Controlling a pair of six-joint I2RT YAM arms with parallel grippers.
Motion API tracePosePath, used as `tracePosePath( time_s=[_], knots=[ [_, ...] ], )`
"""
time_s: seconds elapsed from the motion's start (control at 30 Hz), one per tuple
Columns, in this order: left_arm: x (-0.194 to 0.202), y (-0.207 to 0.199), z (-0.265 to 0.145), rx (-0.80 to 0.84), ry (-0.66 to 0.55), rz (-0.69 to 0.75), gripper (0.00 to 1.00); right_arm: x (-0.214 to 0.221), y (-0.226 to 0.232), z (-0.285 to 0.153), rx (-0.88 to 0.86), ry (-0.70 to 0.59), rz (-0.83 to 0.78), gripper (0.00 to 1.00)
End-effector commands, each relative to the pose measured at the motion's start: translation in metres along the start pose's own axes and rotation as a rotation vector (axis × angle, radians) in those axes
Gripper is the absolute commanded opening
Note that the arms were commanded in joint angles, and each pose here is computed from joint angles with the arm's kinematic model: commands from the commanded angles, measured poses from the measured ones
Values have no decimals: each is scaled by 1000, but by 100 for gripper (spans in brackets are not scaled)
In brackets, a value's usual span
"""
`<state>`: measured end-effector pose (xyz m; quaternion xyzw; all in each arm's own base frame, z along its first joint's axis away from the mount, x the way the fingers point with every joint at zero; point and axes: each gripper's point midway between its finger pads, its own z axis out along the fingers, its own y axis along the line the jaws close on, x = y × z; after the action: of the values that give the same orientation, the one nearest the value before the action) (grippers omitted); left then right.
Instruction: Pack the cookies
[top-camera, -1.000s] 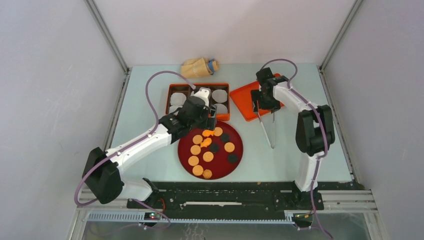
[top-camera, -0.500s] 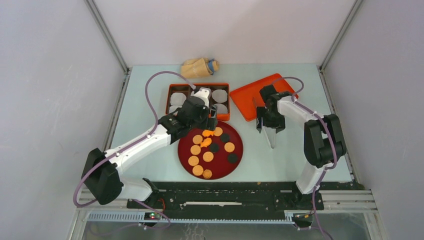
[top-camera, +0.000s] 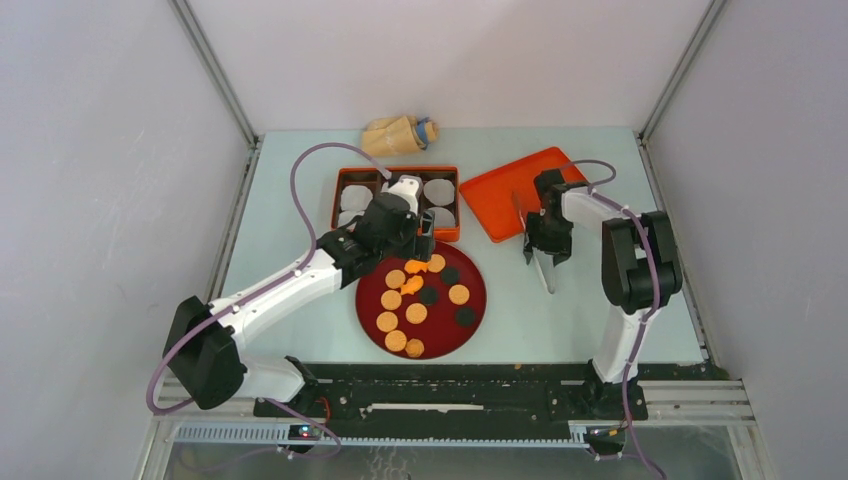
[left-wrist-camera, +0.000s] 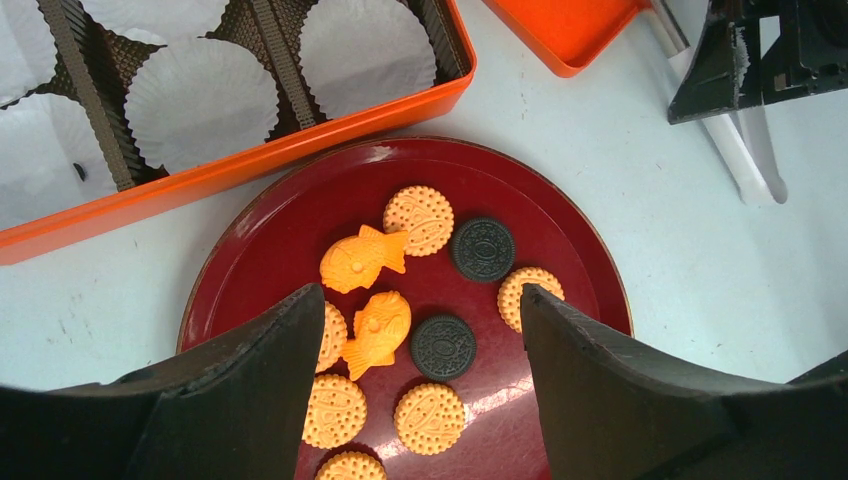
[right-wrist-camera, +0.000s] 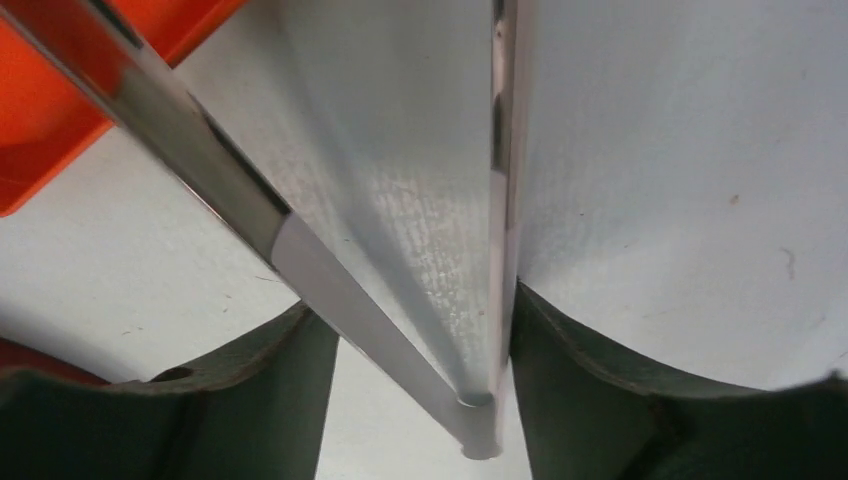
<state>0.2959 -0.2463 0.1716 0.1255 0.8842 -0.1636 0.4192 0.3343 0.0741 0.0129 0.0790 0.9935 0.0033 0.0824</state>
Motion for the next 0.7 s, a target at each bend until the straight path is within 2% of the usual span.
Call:
tracePosePath(
  time_s=[0.0, 0.2, 0.33, 0.53, 0.67],
  knots=[
    [-32, -11, -8, 23, -78, -17, 77, -1, 12, 7, -16, 7, -32, 62],
    [-45, -16, -8, 29, -98, -11, 77, 7, 18, -4, 14, -27, -65, 44],
    [-76, -28, -2, 48, -141, 17, 77, 0, 22, -25, 15, -95, -91, 39],
    [-128, -42, 25, 29, -209, 61, 77, -4, 39, -82, -69, -232, -156, 38],
    [-151, -55, 42, 85, -237, 53, 77, 0, 46, -120, -144, -293, -187, 38]
  ],
)
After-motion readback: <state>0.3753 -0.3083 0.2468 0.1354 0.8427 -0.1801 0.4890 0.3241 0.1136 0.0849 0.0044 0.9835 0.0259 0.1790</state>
